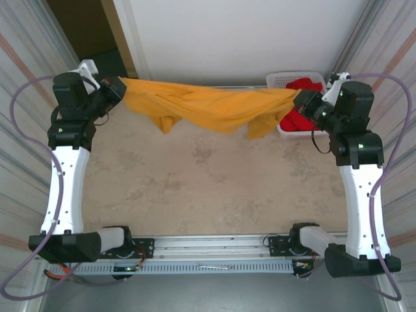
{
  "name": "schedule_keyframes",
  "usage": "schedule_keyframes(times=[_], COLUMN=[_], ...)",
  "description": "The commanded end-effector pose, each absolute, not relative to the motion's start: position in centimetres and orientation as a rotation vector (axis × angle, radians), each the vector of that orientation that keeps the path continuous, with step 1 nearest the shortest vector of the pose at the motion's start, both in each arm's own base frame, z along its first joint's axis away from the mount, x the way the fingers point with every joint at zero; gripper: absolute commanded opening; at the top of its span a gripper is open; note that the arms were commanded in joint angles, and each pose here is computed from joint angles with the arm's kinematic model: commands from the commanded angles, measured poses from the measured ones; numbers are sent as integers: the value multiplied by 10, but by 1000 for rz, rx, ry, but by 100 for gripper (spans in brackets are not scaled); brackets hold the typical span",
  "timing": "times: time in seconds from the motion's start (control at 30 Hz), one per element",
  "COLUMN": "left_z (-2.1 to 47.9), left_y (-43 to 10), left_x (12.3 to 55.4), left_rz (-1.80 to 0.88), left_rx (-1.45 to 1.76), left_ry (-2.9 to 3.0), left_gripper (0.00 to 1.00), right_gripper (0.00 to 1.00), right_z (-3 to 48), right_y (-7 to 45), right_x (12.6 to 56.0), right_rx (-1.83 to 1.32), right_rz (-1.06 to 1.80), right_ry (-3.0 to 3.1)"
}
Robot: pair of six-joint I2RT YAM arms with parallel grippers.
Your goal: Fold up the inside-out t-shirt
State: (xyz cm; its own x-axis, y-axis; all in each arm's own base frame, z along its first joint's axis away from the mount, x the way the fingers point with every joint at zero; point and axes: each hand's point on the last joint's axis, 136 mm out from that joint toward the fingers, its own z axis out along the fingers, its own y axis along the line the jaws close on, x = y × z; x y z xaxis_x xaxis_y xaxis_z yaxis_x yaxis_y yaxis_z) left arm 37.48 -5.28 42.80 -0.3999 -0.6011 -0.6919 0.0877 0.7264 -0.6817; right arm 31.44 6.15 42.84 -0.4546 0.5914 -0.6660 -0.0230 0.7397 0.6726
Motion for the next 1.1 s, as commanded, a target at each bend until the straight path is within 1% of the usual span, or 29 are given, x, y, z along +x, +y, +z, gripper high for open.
schedule_keyframes(times=[0.0, 0.1, 0.17, 0.27, 0.43, 0.47, 0.5, 0.53, 0.57, 0.6, 0.63, 0.67, 0.73, 0.77, 0.9, 1.0, 1.07], left_z=[444, 448, 436, 390, 303, 286, 274, 266, 258, 252, 247, 242, 240, 237, 220, 198, 182], left_y=[-55, -59, -57, -55, -50, -50, -50, -52, -53, -55, -57, -58, -59, -57, -58, -59, -59], left_x=[348, 331, 331, 348, 394, 404, 414, 422, 429, 434, 436, 435, 427, 419, 382, 350, 330], left_rz=[-847, -897, -903, -875, -830, -824, -823, -825, -829, -838, -838, -830, -800, -780, -754, -746, -751], left_rx=[-400, -406, -444, -510, -615, -639, -645, -638, -639, -625, -616, -609, -585, -586, -582, -588, -614], left_ry=[1793, 1766, 1785, 1886, 2052, 2085, 2107, 2125, 2149, 2171, 2198, 2219, 2227, 2231, 2257, 2289, 2304], left_gripper=[0, 0, 0, 0, 0, 0, 0, 2, 9, 20, 34, 45, 56, 60, 65, 69, 70], right_gripper=[0, 0, 0, 0, 0, 9, 36, 53, 69, 73, 75, 76, 76, 75, 74, 73, 71], right_z=[440, 451, 444, 412, 336, 324, 311, 302, 296, 295, 295, 295, 284, 271, 203, 147, 124], right_y=[66, 66, 66, 65, 58, 58, 58, 61, 66, 73, 82, 91, 110, 119, 137, 133, 133], right_x=[294, 288, 297, 323, 390, 404, 416, 421, 423, 421, 414, 405, 378, 362, 288, 236, 209], right_rx=[408, 404, 432, 490, 589, 587, 585, 584, 565, 531, 481, 438, 395, 389, 376, 411, 409], right_rz=[810, 833, 841, 834, 710, 685, 663, 650, 623, 599, 569, 550, 572, 589, 548, 457, 427], right_ry=[1899, 1863, 1871, 1938, 2092, 2132, 2184, 2232, 2273, 2294, 2302, 2306, 2331, 2357, 2459, 2552, 2586])
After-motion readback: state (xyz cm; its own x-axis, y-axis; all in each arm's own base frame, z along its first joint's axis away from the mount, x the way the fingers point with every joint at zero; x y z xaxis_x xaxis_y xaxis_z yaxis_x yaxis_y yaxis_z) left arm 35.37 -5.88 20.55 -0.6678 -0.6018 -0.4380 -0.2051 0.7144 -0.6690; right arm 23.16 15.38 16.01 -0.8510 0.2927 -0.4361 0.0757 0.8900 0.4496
